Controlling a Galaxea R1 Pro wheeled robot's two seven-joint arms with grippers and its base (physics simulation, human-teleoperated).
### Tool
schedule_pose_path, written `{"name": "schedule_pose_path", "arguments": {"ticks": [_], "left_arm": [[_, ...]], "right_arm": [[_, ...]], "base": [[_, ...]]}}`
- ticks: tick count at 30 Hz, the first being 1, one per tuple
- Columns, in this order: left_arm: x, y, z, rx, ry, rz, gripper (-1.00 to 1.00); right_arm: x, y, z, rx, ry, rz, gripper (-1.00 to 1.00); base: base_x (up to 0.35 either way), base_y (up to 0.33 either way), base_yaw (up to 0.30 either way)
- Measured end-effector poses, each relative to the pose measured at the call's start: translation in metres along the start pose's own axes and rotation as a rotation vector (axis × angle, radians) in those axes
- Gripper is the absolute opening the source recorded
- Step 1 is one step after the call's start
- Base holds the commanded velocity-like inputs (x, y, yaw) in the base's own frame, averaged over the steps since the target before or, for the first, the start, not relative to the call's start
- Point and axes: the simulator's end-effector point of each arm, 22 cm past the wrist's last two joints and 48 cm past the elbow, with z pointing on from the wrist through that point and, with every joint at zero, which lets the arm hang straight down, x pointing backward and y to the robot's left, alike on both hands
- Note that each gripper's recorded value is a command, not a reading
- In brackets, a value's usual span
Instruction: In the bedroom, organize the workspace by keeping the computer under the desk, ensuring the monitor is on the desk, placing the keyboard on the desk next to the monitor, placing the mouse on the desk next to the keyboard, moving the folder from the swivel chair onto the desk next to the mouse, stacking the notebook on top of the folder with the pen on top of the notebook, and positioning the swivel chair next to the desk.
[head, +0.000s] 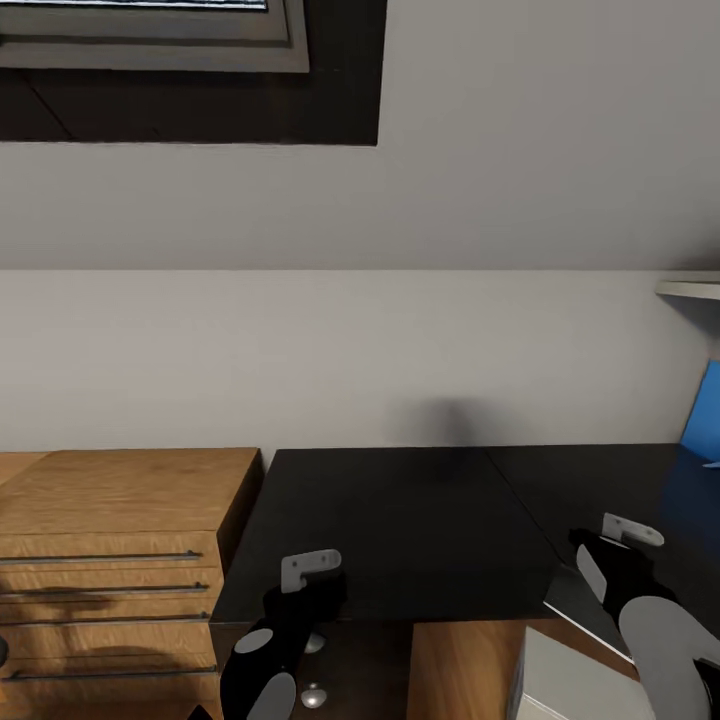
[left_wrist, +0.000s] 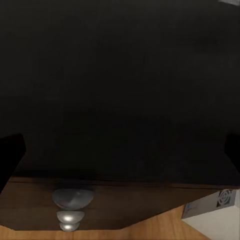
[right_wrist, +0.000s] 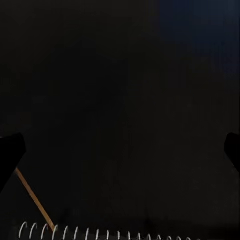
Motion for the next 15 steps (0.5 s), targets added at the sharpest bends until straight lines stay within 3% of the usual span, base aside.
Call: {"name": "schedule_pose_path", "arguments": {"ticks": [6, 15], "left_arm": [[-0.001, 0.000, 0.000, 0.000, -0.001, -0.001, 1.00], [0.005, 0.000, 0.004, 0.004, -0.007, -0.009, 1.00]], "right_arm": [[0.003, -0.003, 0.001, 0.008, 0.011, -0.005, 1.00], [0.030, -0.029, 0.014, 0.050, 0.061, -0.022, 1.00]], "base": [[0.064, 0.000, 0.000], [0.002, 0.000, 0.000]]}}
